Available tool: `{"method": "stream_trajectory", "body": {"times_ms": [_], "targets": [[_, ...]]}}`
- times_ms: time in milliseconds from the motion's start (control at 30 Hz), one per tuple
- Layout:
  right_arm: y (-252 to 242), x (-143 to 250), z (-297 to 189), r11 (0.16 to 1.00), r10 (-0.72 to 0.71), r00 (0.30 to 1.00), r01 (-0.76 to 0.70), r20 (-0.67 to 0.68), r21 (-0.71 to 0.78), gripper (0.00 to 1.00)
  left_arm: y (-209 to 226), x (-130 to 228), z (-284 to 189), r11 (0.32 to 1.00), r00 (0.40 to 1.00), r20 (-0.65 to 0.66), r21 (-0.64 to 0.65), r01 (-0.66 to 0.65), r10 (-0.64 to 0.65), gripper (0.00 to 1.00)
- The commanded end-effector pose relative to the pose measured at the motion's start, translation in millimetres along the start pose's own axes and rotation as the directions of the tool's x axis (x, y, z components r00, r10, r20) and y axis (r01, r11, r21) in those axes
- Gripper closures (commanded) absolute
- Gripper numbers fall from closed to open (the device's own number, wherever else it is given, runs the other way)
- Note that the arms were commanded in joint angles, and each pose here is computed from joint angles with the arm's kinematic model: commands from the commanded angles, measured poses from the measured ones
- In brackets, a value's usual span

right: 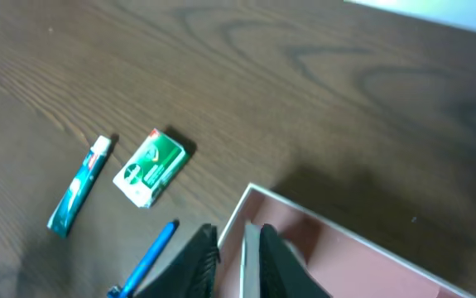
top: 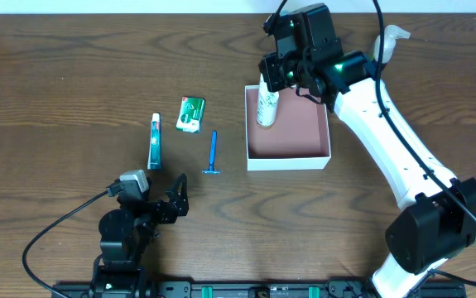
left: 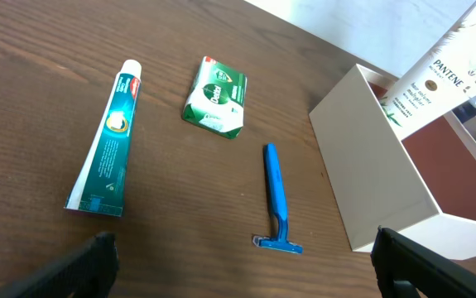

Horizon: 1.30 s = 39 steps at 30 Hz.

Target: Pack container

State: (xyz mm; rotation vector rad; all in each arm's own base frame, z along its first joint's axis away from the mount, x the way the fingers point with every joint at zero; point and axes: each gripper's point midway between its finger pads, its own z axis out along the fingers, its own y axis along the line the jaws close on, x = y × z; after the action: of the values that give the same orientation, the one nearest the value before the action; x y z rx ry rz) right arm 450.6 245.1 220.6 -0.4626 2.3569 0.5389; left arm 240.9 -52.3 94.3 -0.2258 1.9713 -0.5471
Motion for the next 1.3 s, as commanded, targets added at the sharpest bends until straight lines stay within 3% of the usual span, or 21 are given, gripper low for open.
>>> {"method": "stream_trajectory", "body": {"times_ms": [0,200,333,367,500,633,700,833,967,1067,1167,1267], "targets": [[1.5,-17.2,-10.3,1.000,-0.001,0.999,0.001,0.055,-0.001,0.77,5.9,14.6,0.8,1.000,0.999,-0.047,-0.013,0.022,-0.022,0.02],[-36.9,-70.7,-67.2,0.995,0.070,0.979,-0.082,0.189,0.054,0.72,5.9,14.6,0.8,1.000,0.999,-0.047,-0.013,0.022,-0.022,0.02],[-79.3,-93.1,-113.2,0.981,0.121,0.958,-0.155,0.260,0.114,0.25,5.9,14.6,0.8,1.000,0.999,-0.047,-0.013,0.022,-0.022,0.02],[-90.0,-96.2,-122.6,0.977,0.133,0.952,-0.172,0.274,0.123,0.03,5.9,14.6,0.8,1.000,0.999,-0.047,-0.013,0.022,-0.022,0.02],[-119.5,-83.7,-140.9,0.962,0.189,0.949,-0.230,0.251,0.146,0.01,5.9,14.6,0.8,1.000,0.999,-0.047,-0.013,0.022,-0.022,0.02],[-172.4,-61.9,-144.6,0.886,0.287,0.922,-0.358,0.258,0.293,0.01,5.9,14.6,0.8,1.000,0.999,-0.047,-0.013,0.022,-0.022,0.02],[-204.8,-43.9,-146.6,0.764,0.430,0.849,-0.523,0.307,0.377,0.01,5.9,14.6,0.8,1.000,0.999,-0.047,-0.013,0.022,-0.022,0.02],[-236.6,-13.7,-140.3,0.472,0.703,0.582,-0.812,0.409,0.343,0.04,5.9,14.6,0.8,1.000,0.999,-0.047,-0.013,0.022,-0.022,0.02],[-248.1,-6.6,-128.5,0.190,0.828,0.269,-0.960,0.492,0.204,0.01,5.9,14.6,0.8,1.000,0.999,-0.047,-0.013,0.022,-0.022,0.02],[-253.4,-8.3,-120.6,0.029,0.849,0.077,-0.995,0.523,0.099,0.01,5.9,14.6,0.8,1.000,0.999,-0.047,-0.013,0.022,-0.022,0.02],[-258.7,-11.9,-114.0,-0.040,0.846,-0.013,-0.998,0.533,0.038,0.01,5.9,14.6,0.8,1.000,0.999,-0.047,-0.013,0.022,-0.022,0.02],[-260.2,-16.7,-109.1,-0.030,0.843,-0.012,-0.999,0.538,0.024,0.01,5.9,14.6,0.8,1.000,0.999,-0.047,-0.013,0.022,-0.022,0.02]]}}
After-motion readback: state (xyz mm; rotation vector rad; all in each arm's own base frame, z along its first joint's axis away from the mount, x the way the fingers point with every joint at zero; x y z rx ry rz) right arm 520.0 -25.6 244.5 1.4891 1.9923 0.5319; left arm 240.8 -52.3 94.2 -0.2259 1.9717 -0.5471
